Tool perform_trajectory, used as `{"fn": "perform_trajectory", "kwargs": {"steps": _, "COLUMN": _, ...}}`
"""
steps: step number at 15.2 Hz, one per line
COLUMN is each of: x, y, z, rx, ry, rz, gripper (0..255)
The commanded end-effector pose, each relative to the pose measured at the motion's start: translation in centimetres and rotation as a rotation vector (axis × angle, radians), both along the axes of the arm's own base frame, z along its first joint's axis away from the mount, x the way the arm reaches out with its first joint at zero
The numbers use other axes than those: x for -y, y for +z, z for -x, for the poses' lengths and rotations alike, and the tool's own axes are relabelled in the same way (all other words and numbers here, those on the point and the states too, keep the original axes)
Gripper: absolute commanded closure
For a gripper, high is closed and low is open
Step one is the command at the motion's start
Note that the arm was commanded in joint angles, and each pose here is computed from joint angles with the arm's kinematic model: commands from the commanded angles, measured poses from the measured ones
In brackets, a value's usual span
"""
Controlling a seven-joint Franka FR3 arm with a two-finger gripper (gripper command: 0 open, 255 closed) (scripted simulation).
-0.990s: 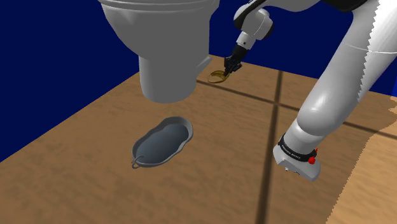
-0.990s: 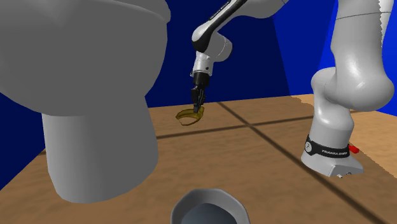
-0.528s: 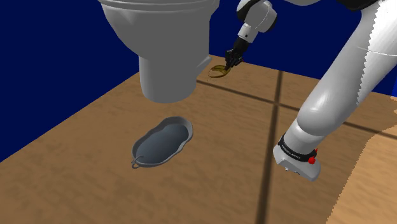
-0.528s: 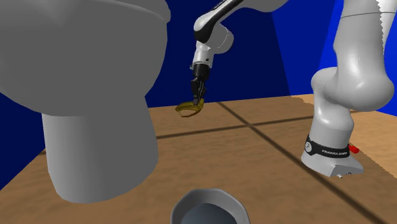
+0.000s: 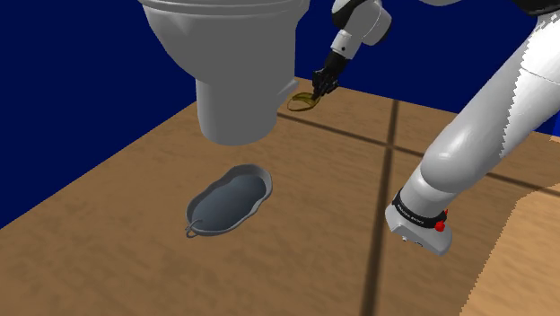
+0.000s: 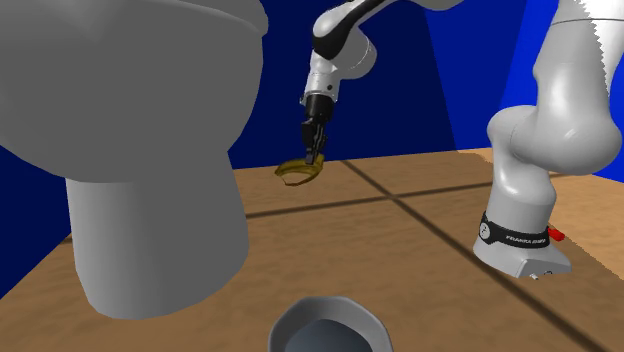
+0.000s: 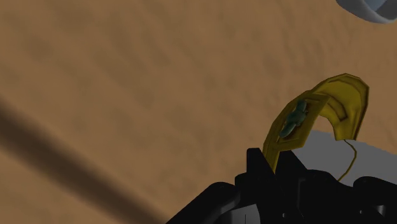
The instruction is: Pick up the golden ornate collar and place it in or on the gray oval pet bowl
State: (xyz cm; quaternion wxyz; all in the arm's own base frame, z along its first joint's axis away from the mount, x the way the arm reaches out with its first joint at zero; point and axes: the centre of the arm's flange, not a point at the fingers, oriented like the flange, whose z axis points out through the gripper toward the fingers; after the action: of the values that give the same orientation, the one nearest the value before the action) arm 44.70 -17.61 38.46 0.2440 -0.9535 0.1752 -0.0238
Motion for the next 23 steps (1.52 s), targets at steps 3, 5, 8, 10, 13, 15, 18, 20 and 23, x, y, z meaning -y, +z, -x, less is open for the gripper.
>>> {"fn": "perform_trajectory", "kwargs": {"steps": 3, "x": -5.3, "y": 0.2, "z": 0.9, "rx": 0.000, "ry": -0.001, "rz": 0.001, "gripper": 255}}
{"fn": "perform_trajectory", "kwargs": {"steps": 5, "x": -7.9, "y": 0.2, "z": 1.4, "rx": 0.000, "ry": -0.001, "rz": 0.001, "gripper": 255}}
{"fn": "perform_trajectory", "kwargs": {"steps": 8, "x": -11.8, "y": 0.3, "z": 2.1, "rx": 0.000, "ry": -0.001, "rz": 0.001, "gripper": 255}}
{"fn": "perform_trajectory", "kwargs": {"steps": 10, "x": -14.4, "y": 0.3, "z": 2.6, "rx": 0.000, "ry": -0.001, "rz": 0.001, "gripper": 255}}
{"fn": "perform_trajectory", "kwargs": {"steps": 13, "x": -18.3, "y": 0.4, "z": 3.3, "rx": 0.000, "ry": -0.001, "rz": 0.001, "gripper": 255}}
{"fn": "perform_trajectory", "kwargs": {"steps": 15, "x": -20.9, "y": 0.4, "z": 3.8, "rx": 0.000, "ry": -0.001, "rz": 0.001, "gripper": 255}}
{"fn": "perform_trajectory", "kwargs": {"steps": 18, "x": -24.8, "y": 0.4, "z": 4.5, "rx": 0.000, "ry": -0.001, "rz": 0.001, "gripper": 255}}
{"fn": "perform_trajectory", "kwargs": {"steps": 20, "x": -27.4, "y": 0.5, "z": 4.9, "rx": 0.000, "ry": -0.001, "rz": 0.001, "gripper": 255}}
{"fn": "perform_trajectory", "kwargs": {"steps": 23, "x": -31.3, "y": 0.5, "z": 5.6, "rx": 0.000, "ry": -0.001, "rz": 0.001, "gripper": 255}}
